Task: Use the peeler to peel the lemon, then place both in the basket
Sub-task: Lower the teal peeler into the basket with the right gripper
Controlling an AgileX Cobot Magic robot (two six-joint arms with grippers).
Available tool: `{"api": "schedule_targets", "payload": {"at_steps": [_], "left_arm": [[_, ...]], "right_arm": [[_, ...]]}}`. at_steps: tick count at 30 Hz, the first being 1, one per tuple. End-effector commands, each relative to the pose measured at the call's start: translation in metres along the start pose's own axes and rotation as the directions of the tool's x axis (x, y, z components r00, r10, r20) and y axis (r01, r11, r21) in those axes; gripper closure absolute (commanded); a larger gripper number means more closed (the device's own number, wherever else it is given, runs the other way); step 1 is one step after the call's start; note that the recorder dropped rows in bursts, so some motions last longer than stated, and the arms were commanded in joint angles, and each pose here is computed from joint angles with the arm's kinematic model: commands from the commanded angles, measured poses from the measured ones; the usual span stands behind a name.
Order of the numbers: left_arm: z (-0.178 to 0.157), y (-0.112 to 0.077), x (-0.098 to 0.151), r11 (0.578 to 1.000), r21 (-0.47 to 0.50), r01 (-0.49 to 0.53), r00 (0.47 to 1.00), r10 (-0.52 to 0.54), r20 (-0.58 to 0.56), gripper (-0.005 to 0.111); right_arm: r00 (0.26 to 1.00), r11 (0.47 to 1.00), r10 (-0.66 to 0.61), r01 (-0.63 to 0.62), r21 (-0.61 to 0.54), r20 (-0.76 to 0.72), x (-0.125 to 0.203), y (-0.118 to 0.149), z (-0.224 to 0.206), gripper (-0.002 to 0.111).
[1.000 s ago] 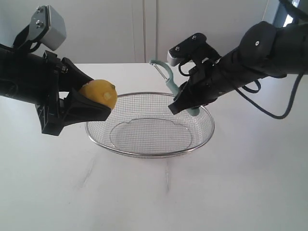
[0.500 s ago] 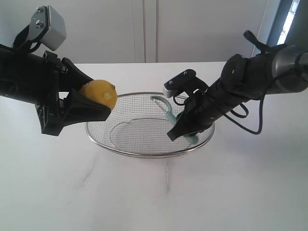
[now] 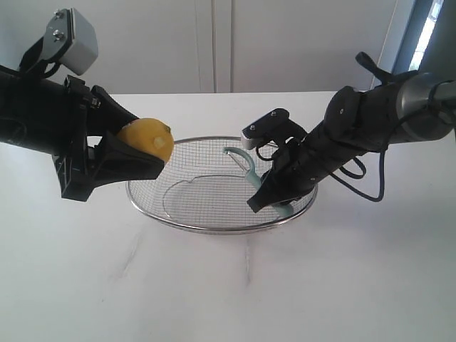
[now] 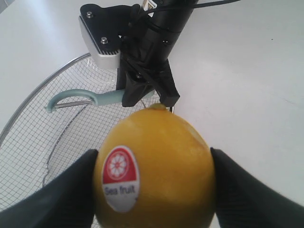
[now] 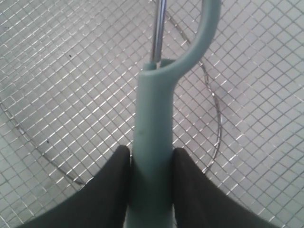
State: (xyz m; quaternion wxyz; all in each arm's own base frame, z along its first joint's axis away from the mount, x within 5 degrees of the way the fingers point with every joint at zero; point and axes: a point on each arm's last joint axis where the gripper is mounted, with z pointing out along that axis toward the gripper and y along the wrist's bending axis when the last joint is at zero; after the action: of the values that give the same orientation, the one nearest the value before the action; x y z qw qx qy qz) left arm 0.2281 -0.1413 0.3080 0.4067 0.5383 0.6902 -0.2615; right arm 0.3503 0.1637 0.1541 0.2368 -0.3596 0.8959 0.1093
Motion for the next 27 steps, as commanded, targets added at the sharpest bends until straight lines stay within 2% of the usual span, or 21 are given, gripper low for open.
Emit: {"api": "schedule_targets", "payload": {"at_steps": [1, 5, 12, 23, 27], "left_arm": [[0.000, -0.004, -0.004, 1.000, 0.028, 0.012, 1.000, -0.013, 0.027, 0.107], [0.000, -0.004, -0.004, 1.000, 0.028, 0.012, 1.000, -0.013, 0.027, 0.107], [0.000, -0.004, -0.004, 1.000, 0.028, 0.012, 1.000, -0.013, 0.027, 0.107], [0.000, -0.004, -0.004, 0.999, 0.031, 0.012, 1.000, -0.013, 0.027, 0.107], [0.000, -0.004, -0.004, 0.999, 0.031, 0.012, 1.000, -0.013, 0.027, 0.107]], "right_arm": [[1.000, 1.000, 0.002, -0.002, -0.003, 0.000, 0.000, 0.000, 0.001, 0.108], [1.000, 1.000, 0.002, -0.002, -0.005, -0.002, 0.000, 0.000, 0.001, 0.106], [1.000, 1.000, 0.006, -0.006, 0.001, 0.002, 0.000, -0.001, 0.002, 0.092], [0.999, 0.999, 0.038, -0.039, -0.015, -0.022, 0.006, -0.001, 0.016, 0.091], [0.999, 0.999, 0.045, -0.045, -0.011, -0.018, 0.006, -0.001, 0.017, 0.084]]}}
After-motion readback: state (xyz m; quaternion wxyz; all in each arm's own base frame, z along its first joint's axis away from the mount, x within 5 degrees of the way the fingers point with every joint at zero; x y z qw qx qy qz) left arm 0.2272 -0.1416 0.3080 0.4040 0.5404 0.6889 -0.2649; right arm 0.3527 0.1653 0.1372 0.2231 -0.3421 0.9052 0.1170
